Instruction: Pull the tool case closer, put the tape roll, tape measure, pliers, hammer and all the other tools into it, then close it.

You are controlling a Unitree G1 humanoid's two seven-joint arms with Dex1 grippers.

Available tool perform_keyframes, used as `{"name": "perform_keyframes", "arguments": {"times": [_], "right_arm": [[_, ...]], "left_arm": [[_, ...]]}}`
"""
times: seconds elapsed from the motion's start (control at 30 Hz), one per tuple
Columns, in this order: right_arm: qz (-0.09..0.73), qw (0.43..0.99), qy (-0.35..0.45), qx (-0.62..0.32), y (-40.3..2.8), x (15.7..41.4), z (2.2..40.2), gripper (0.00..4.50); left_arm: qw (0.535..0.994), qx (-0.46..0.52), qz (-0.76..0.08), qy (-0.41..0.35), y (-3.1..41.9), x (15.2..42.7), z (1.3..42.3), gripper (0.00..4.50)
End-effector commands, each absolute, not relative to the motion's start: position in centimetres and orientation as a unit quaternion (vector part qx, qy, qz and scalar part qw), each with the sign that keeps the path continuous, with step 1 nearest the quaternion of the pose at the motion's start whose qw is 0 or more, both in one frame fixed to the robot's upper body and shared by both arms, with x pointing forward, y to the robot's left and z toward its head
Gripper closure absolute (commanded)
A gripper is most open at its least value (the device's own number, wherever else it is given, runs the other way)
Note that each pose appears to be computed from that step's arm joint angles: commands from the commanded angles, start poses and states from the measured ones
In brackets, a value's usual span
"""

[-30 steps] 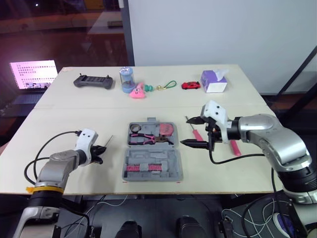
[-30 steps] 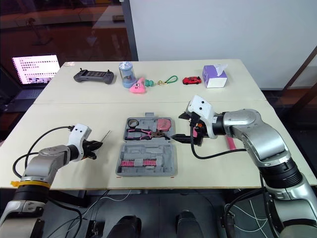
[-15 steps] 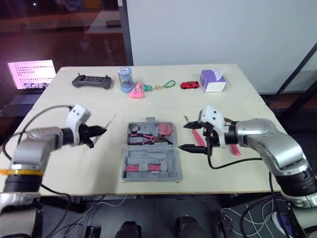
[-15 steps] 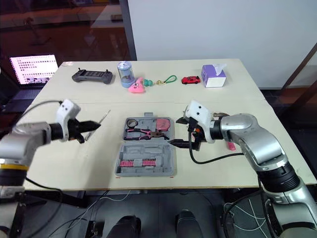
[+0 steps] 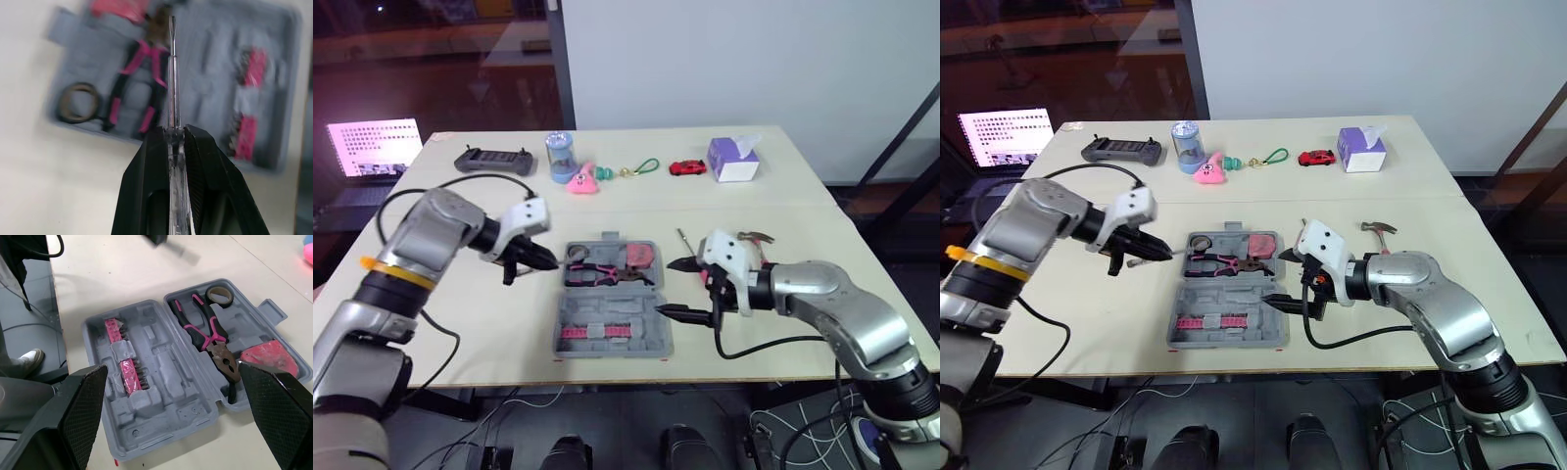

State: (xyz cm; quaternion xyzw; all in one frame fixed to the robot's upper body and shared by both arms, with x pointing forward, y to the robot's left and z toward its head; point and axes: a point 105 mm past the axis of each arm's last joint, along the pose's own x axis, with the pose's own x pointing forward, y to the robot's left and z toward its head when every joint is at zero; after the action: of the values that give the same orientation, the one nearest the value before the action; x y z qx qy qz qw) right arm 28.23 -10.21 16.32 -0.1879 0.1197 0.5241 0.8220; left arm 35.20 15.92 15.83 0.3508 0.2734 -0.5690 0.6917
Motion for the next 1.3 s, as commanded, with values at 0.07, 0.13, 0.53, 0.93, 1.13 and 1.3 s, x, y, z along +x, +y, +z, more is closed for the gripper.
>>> {"name": "perform_keyframes", "arguments": {"times": [0.07,0.13,0.53,0.93,1.13,1.3], "right_arm": [[0.512,0.833,0.094,-0.19,-10.3,27.7,17.6,0.0],[0.51,0.834,0.095,-0.185,-10.3,27.5,17.5,0.0],[0.508,0.835,0.102,-0.187,-10.3,27.4,17.4,0.0],[0.504,0.835,0.108,-0.191,-10.4,27.9,17.1,0.0],[0.497,0.839,0.115,-0.19,-10.7,28.0,17.0,0.0],[0.494,0.84,0.117,-0.189,-10.7,27.9,16.8,0.0]], "left_arm": [[0.641,0.414,-0.576,0.293,13.7,35.3,14.8,4.49],[0.632,0.416,-0.575,0.312,13.1,35.1,14.2,4.49],[0.627,0.446,-0.542,0.338,11.6,36.1,11.2,4.49],[0.622,0.449,-0.556,0.32,9.6,36.9,10.0,4.49],[0.62,0.449,-0.565,0.308,8.2,37.3,10.0,4.49],[0.619,0.453,-0.567,0.299,7.7,37.6,10.2,4.49]]}}
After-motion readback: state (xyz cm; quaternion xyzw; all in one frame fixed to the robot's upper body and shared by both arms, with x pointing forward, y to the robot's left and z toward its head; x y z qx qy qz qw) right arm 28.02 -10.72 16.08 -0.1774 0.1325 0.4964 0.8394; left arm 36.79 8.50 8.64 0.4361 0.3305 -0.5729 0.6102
